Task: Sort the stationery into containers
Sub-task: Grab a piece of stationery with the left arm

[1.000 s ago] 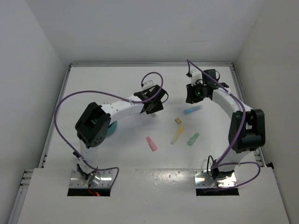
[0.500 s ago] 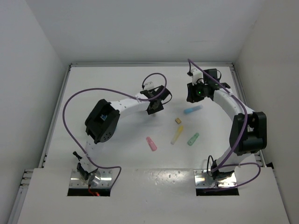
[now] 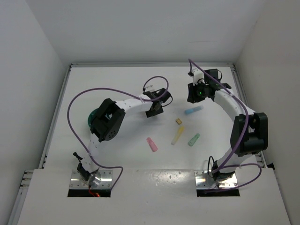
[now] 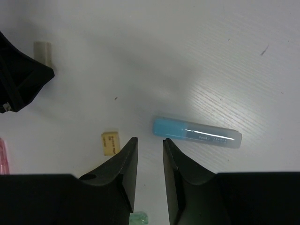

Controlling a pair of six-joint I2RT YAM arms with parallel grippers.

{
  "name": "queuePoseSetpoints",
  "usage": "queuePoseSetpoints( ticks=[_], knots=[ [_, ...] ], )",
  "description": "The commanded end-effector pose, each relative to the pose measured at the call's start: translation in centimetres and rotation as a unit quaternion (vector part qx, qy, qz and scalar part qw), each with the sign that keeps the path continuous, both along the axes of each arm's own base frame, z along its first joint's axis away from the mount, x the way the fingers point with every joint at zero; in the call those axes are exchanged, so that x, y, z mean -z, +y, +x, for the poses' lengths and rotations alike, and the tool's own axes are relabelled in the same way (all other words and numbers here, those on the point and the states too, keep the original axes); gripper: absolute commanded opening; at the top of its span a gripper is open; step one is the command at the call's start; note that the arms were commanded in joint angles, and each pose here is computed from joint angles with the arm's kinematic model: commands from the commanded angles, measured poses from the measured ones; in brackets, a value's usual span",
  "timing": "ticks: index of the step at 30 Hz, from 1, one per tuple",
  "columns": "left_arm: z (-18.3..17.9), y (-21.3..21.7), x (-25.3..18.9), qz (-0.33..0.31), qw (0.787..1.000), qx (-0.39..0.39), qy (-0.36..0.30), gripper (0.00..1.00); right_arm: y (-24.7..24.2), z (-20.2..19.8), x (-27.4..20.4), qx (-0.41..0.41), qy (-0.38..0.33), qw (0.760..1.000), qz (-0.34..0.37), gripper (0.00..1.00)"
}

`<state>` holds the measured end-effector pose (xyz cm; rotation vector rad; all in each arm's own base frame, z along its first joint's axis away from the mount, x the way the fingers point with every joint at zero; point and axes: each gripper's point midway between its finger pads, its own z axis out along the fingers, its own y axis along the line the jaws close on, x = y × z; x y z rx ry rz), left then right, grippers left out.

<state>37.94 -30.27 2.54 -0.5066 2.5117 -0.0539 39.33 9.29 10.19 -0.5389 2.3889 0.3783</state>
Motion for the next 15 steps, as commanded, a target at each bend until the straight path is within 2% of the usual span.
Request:
queuePoseSetpoints(
  ticks=[1, 4, 9, 10, 12, 13, 15],
  knots=[
    [1.2, 0.4, 0.3, 0.01, 1.0, -0.006, -0.003, 0.51, -0.2, 0.7, -2.0, 0.006, -0.034, 0.999, 0.004, 0.29],
    [1.7, 0.3, 0.2, 0.007, 1.0, -0.005, -0.003, 0.51, -0.2, 0.7, -2.0, 0.006, -0.034, 0.999, 0.004, 0.29],
    [1.8, 0.1, 0.7, 0.01, 1.0, 0.0, 0.004, 0.42, -0.2, 0.7, -2.3, 0.006, -0.039, 0.999, 0.004, 0.29],
    [1.8, 0.1, 0.7, 0.01, 1.0, 0.0, 0.004, 0.35, -0.2, 0.7, -2.3, 0.006, -0.039, 0.999, 0.004, 0.29],
    [1.8, 0.1, 0.5, 0.012, 1.0, 0.004, 0.004, 0.26, -0.2, 0.7, -2.3, 0.006, -0.039, 0.999, 0.004, 0.29],
    [1.9, 0.0, -0.3, 0.007, 1.0, 0.004, -0.001, 0.17, -0.2, 0.7, -2.3, 0.006, -0.039, 0.999, 0.004, 0.29],
    [2.2, 0.1, -1.7, 0.006, 1.0, 0.006, -0.016, 0.1, -0.2, 0.7, -2.3, 0.009, -0.037, 0.999, 0.007, 0.29]
  ],
)
